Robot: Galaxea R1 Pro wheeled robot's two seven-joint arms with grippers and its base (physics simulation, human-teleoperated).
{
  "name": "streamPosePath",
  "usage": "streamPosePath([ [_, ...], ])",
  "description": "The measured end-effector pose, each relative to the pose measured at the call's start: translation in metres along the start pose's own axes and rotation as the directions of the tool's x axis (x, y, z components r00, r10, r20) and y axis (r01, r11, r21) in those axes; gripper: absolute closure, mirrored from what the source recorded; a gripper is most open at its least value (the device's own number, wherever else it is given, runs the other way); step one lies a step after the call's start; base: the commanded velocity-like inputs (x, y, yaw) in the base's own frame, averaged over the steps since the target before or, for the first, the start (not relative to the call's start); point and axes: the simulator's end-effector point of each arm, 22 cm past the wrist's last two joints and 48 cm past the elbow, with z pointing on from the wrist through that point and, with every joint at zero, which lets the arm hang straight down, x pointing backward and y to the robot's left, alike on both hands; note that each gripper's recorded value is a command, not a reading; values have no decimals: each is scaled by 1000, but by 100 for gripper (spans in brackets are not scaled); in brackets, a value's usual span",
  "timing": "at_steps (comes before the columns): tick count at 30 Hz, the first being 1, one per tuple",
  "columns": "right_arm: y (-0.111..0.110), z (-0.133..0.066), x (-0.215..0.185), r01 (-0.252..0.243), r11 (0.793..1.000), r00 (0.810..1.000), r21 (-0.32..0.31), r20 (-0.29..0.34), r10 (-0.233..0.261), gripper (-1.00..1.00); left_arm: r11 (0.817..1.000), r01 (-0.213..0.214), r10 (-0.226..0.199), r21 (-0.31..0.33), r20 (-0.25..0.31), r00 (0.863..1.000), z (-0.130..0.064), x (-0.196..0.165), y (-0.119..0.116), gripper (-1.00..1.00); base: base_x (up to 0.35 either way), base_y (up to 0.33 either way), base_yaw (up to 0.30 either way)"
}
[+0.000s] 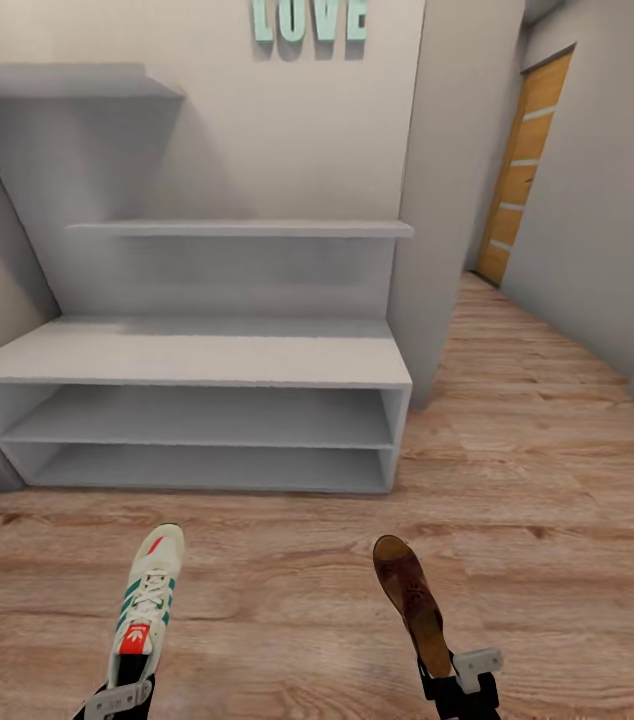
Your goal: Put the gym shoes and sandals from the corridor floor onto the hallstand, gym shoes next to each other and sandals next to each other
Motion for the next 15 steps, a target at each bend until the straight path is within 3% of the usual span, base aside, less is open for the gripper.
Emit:
streamPosePath([
  [5, 0, 0, 0, 0, 1000, 1000, 0, 0, 0, 100, 1000, 0, 0, -1, 0, 1000, 0, 0, 0, 100, 0, 0, -162],
  [15, 0, 0, -1, 0, 1000, 1000, -1, 1, 0, 100, 1000, 1, -1, -2, 1, 1000, 0, 0, 1, 100, 0, 2, -18],
])
